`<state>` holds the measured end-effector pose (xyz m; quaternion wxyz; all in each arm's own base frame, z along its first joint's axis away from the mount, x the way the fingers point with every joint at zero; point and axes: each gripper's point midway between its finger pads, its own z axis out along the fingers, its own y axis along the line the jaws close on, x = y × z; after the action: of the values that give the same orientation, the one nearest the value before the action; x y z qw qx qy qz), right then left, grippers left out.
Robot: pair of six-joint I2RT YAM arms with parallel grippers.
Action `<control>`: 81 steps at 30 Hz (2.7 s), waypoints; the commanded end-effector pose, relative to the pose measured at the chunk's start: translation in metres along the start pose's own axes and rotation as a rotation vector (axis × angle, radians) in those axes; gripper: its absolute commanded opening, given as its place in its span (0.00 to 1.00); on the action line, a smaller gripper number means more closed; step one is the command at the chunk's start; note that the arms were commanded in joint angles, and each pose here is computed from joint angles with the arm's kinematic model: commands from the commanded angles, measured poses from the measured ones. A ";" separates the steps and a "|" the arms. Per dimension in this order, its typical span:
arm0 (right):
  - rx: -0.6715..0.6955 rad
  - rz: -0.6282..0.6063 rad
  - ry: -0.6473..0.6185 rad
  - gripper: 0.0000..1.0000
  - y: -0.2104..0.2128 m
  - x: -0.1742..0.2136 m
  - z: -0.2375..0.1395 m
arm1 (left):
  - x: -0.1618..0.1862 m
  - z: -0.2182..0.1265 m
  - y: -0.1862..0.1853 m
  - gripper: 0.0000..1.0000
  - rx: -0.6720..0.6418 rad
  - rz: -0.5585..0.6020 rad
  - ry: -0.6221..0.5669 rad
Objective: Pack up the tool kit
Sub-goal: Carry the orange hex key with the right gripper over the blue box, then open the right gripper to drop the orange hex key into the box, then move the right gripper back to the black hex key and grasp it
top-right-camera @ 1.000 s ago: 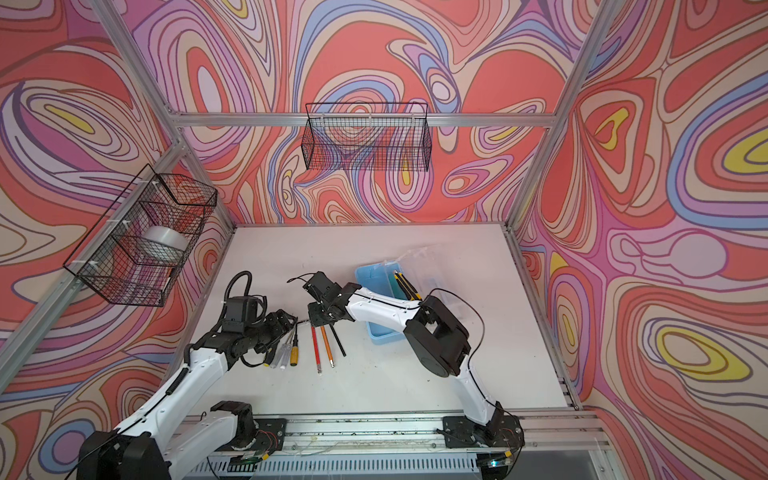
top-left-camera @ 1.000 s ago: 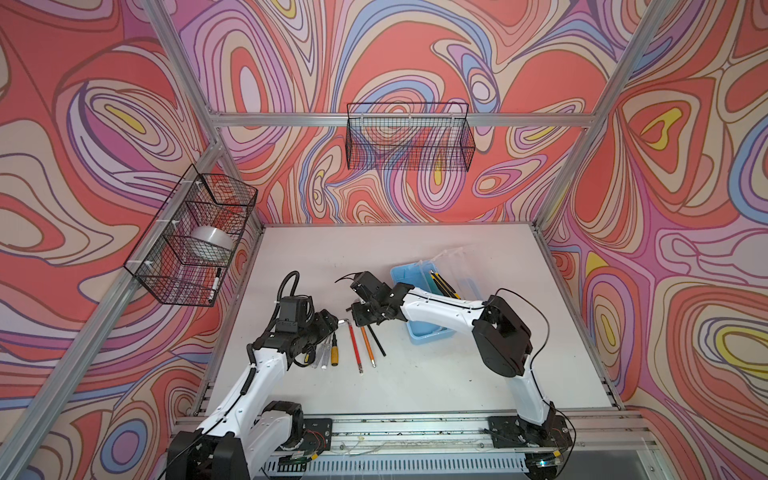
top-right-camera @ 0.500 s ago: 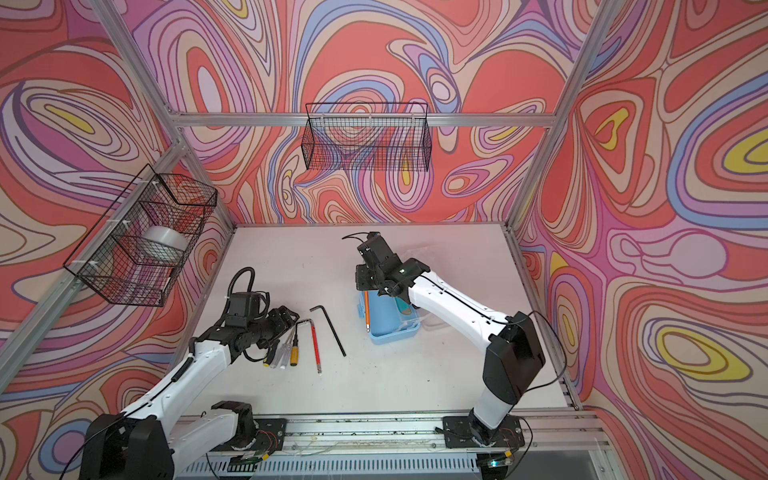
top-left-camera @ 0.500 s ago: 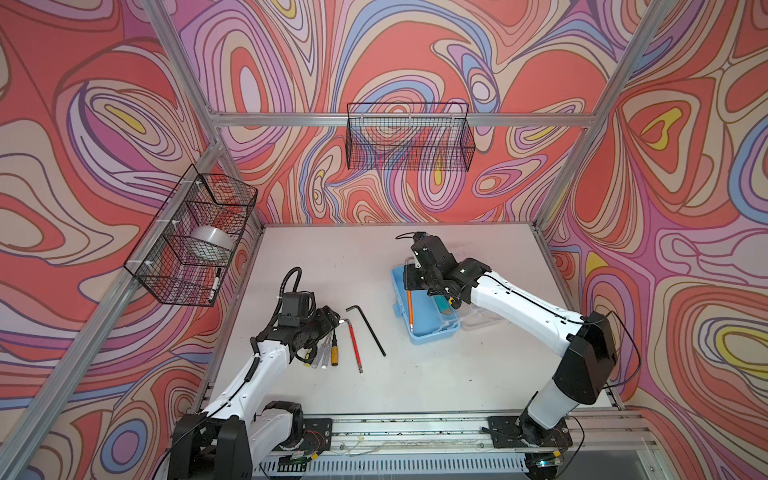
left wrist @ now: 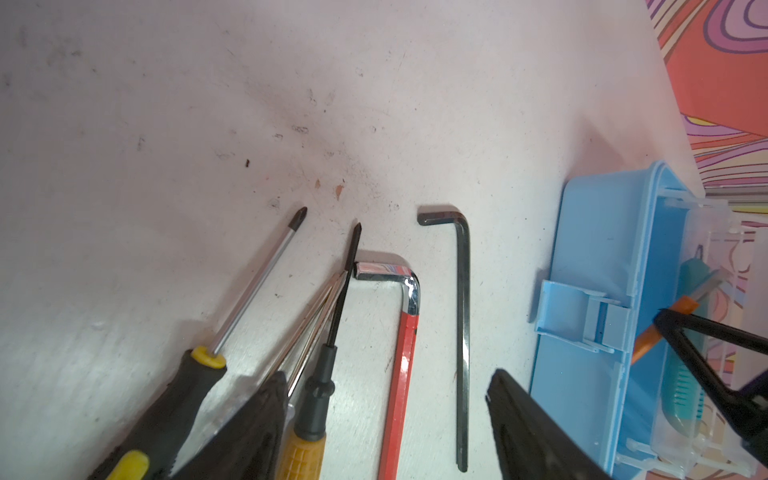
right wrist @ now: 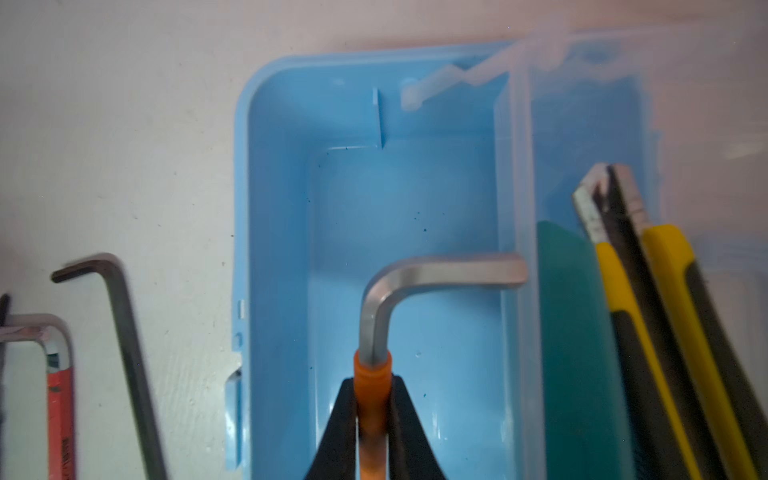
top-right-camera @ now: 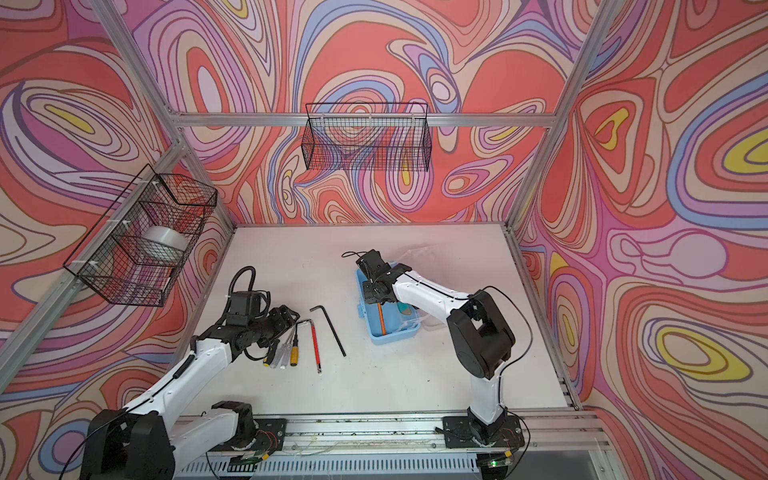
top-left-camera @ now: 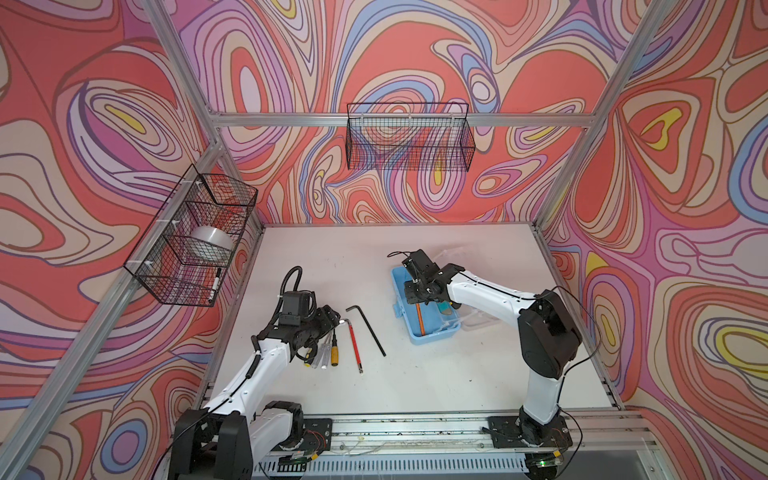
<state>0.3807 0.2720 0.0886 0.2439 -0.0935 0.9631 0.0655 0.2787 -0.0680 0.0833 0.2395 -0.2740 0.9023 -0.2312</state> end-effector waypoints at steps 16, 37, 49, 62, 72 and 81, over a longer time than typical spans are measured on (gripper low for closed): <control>-0.008 0.006 0.027 0.33 0.002 -0.004 0.010 | -0.007 -0.013 -0.016 0.80 0.032 0.055 -0.031; -0.118 -0.314 -0.030 0.33 0.138 0.012 -0.038 | 0.015 -0.025 0.000 0.78 -0.053 0.101 -0.036; -0.104 -0.358 0.107 0.33 0.154 0.043 0.014 | 0.025 -0.013 -0.013 0.78 0.048 0.082 0.017; -0.118 -0.367 0.174 0.32 0.160 0.062 0.044 | 0.036 -0.001 -0.003 0.78 0.053 0.040 0.041; -0.109 -0.371 0.196 0.26 0.161 0.068 0.056 | 0.032 -0.005 0.011 0.77 0.032 -0.003 0.012; -0.067 -0.372 0.212 0.18 0.153 0.072 0.062 | 0.030 -0.002 0.013 0.76 0.036 -0.014 0.021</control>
<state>0.3150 0.4244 0.0239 0.1539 -0.2840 0.9445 0.0605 0.2491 -0.0757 0.0720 0.2387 -0.2705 0.8986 -0.2497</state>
